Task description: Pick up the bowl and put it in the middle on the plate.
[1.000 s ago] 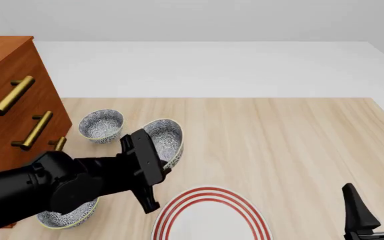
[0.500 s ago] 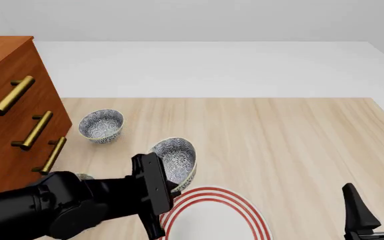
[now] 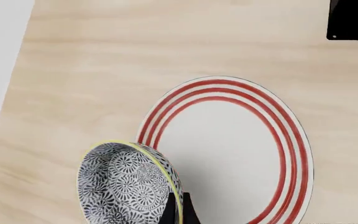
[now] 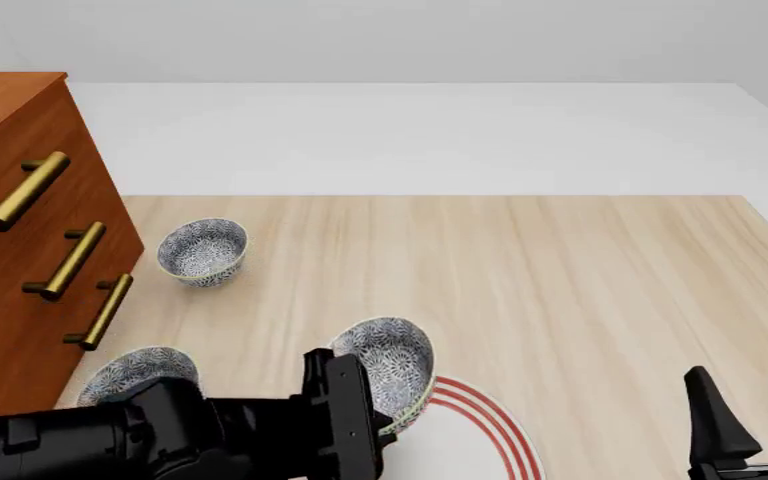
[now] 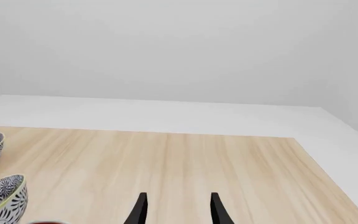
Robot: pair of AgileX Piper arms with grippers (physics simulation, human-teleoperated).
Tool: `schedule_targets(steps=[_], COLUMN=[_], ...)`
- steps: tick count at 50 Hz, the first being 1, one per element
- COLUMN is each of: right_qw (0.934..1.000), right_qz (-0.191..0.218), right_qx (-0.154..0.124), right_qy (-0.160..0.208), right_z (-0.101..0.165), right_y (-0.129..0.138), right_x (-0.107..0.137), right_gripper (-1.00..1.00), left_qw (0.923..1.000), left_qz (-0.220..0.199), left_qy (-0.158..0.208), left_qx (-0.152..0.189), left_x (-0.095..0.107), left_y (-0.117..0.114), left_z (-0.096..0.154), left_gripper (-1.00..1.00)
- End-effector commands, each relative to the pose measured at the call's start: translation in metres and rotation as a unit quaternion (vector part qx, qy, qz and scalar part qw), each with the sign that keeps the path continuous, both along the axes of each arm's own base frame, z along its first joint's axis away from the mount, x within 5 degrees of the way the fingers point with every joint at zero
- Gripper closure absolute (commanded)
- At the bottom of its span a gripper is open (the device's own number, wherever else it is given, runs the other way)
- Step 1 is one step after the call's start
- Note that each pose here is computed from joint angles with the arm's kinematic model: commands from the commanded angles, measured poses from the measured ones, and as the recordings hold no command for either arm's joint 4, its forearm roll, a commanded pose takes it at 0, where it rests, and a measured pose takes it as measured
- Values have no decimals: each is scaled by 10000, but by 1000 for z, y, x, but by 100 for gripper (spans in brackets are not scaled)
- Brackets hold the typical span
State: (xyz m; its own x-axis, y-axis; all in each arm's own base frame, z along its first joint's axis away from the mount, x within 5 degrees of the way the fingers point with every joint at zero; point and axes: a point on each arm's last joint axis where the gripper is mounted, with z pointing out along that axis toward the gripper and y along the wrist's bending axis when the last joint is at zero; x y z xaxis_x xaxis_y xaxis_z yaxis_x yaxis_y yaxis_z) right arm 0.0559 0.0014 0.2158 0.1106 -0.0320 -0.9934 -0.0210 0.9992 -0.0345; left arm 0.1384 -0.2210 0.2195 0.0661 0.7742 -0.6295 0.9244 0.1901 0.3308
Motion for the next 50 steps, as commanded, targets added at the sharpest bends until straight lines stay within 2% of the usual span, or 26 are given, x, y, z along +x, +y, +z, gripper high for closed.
schedule_targets(steps=[1,28,36,50], right_qw=[10000,10000,10000,10000], right_qz=[3,18,24,42], right_qx=[-5,-15,-13,-76], right_qy=[5,23,23,14], right_z=[0,-1,-1,0], right_y=[0,0,0,1], right_x=[0,0,0,0], right_gripper=[-100,-100,-100,-100], left_qw=[9994,9964,9948,9938], left_qz=[-330,-793,-910,-950], left_qy=[8,137,254,329], left_qx=[100,271,367,479], left_x=[-12,-35,-42,-44], left_y=[-11,-26,-36,-39], left_z=[-7,-23,-37,-53], left_gripper=[100,100,100,100])
